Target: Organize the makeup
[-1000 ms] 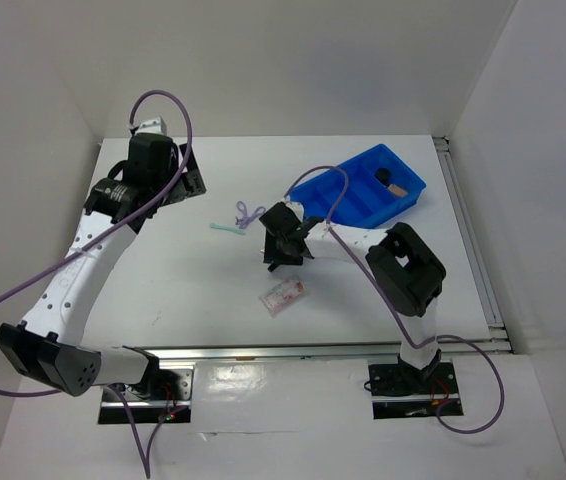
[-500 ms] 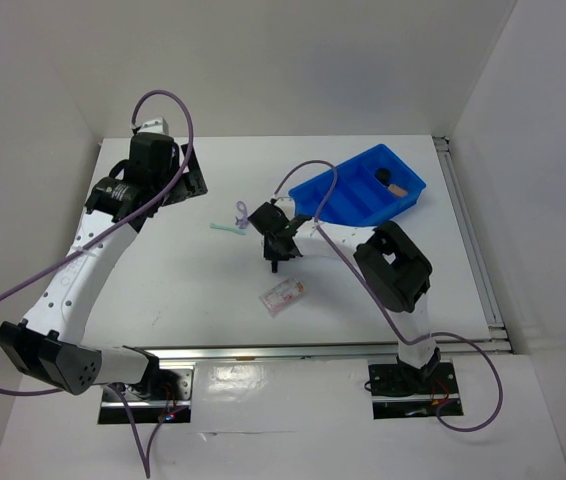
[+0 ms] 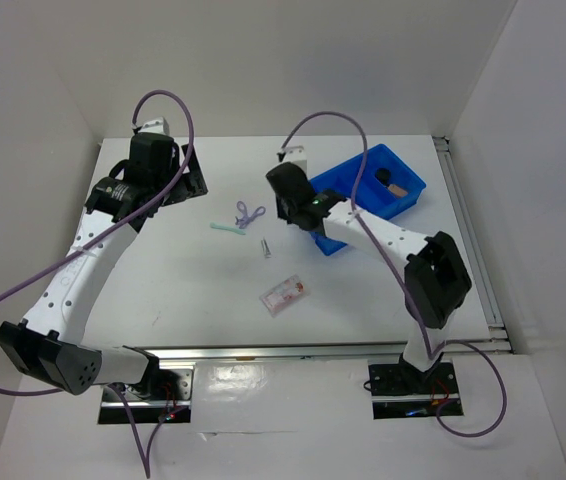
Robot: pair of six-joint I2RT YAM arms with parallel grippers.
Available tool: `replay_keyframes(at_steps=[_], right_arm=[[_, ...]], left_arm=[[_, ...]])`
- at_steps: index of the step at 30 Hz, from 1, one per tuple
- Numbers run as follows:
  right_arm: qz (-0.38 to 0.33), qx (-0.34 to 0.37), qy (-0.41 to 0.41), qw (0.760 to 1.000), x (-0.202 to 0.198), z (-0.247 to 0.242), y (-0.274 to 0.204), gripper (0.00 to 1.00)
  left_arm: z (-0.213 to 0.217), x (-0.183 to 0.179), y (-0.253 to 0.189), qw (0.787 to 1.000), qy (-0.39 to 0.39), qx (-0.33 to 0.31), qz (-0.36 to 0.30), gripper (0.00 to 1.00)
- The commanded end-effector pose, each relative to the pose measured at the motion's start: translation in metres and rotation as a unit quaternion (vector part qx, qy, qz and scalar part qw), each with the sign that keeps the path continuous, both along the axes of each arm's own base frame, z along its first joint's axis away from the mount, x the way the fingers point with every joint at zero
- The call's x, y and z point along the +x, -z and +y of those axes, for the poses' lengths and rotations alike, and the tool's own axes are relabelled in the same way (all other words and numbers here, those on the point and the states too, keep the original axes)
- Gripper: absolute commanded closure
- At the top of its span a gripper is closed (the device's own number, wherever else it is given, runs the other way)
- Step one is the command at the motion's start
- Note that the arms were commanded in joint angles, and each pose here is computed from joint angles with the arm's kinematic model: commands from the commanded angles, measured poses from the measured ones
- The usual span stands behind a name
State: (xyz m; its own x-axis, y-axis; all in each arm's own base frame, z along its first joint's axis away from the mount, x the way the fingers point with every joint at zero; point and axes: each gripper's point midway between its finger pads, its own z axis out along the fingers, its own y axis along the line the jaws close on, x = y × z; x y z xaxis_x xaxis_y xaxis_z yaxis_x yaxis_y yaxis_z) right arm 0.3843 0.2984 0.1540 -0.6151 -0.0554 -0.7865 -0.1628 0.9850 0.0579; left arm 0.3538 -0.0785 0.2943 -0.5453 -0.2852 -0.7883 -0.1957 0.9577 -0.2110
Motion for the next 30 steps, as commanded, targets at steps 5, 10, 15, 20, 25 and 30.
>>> replay_keyframes(at_steps=[5,10,15,20,25,30], right_arm=[[-0.107,-0.075,0.045,0.990,0.068,-0.078,-0.052,0.87],[-0.081,-0.111,0.064,0.988,0.086,-0.099,-0.024,0.87],[-0.058,-0.115,0.066,0.989,0.092,-0.111,-0.003,0.87],[-0.045,-0.108,0.068,0.991,0.095,-0.120,0.009,0.86],[-0.022,-0.112,0.061,0.992,0.092,-0.118,0.027,0.75],[-0.017,-0.104,0.050,0.993,0.089,-0.114,0.025,0.61]], left_arm=[[-0.003,0.004,-0.014,1.000,0.017,-0.003,-0.019,0.00],[-0.003,0.002,-0.012,1.000,0.017,-0.002,-0.014,0.00],[-0.001,0.002,-0.013,1.000,0.013,0.001,-0.015,0.00],[-0.001,0.002,-0.009,1.000,0.013,0.002,-0.010,0.00],[-0.002,0.003,-0.006,1.000,0.013,0.004,-0.006,0.00],[-0.003,0.003,-0.006,1.000,0.017,0.001,-0.005,0.00]])
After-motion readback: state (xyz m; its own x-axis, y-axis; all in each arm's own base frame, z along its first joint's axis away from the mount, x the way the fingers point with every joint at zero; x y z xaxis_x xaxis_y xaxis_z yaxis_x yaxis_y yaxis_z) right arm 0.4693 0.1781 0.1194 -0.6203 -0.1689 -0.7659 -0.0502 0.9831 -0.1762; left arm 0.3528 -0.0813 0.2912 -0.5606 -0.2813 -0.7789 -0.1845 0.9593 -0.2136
